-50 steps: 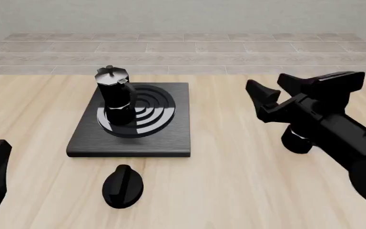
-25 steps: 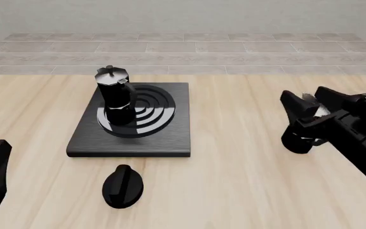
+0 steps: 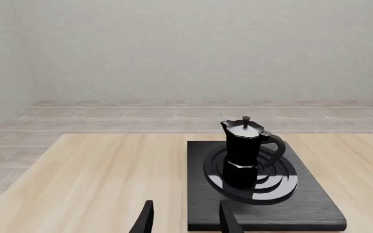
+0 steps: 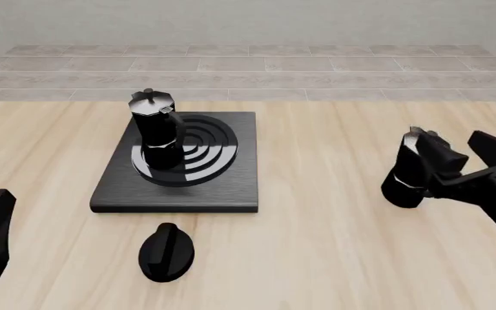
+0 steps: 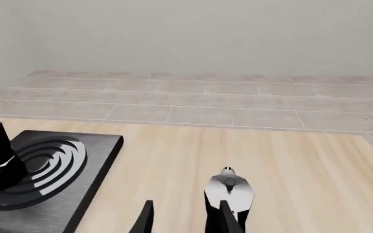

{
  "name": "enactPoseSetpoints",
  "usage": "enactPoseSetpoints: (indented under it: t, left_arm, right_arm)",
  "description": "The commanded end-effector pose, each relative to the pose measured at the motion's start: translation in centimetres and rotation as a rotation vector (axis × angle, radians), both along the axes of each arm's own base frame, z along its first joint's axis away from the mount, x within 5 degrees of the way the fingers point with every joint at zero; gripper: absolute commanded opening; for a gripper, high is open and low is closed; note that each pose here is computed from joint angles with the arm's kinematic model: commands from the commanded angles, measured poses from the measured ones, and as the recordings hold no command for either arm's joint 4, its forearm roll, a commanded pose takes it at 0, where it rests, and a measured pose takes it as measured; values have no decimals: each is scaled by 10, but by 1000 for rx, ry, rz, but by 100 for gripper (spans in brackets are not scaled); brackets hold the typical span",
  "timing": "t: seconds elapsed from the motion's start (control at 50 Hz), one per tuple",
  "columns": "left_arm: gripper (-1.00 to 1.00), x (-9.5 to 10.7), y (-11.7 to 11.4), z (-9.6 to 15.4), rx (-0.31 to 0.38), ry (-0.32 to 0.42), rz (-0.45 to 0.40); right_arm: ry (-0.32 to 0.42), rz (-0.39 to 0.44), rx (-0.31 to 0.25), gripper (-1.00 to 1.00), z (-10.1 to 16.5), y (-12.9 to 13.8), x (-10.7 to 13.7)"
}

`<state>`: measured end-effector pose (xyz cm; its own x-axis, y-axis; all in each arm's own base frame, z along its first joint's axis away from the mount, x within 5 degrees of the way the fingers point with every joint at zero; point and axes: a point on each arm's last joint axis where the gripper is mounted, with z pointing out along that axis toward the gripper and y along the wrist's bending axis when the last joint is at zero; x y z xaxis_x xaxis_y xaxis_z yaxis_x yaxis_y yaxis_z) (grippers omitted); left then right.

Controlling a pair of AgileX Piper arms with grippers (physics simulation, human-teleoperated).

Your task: Put both moka pots on the stove.

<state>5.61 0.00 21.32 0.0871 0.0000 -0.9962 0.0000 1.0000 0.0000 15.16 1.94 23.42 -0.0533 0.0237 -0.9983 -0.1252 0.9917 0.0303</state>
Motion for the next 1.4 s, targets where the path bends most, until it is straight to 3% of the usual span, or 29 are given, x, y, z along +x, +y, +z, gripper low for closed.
enactPoseSetpoints:
  t: [0.02, 0.4, 0.68, 1.0, 1.08, 1.4]
  left_arm:
    - [100, 0, 0, 0, 0, 0, 0]
    - [100, 0, 0, 0, 0, 0, 0]
    - [100, 0, 0, 0, 0, 0, 0]
    - [100, 0, 0, 0, 0, 0, 0]
    - [100, 0, 0, 0, 0, 0, 0]
    - [100, 0, 0, 0, 0, 0, 0]
  right_arm:
    - [12, -54, -12, 100, -1, -9, -8]
    - [45, -114, -30, 100, -7, -18, -13]
    - [71, -160, -14, 100, -12, -24, -8]
    - [112, -203, 10, 100, -19, -31, 1]
    - [151, -209, 54, 100, -23, -31, 8]
    - [173, -205, 18, 100, -29, -32, 11]
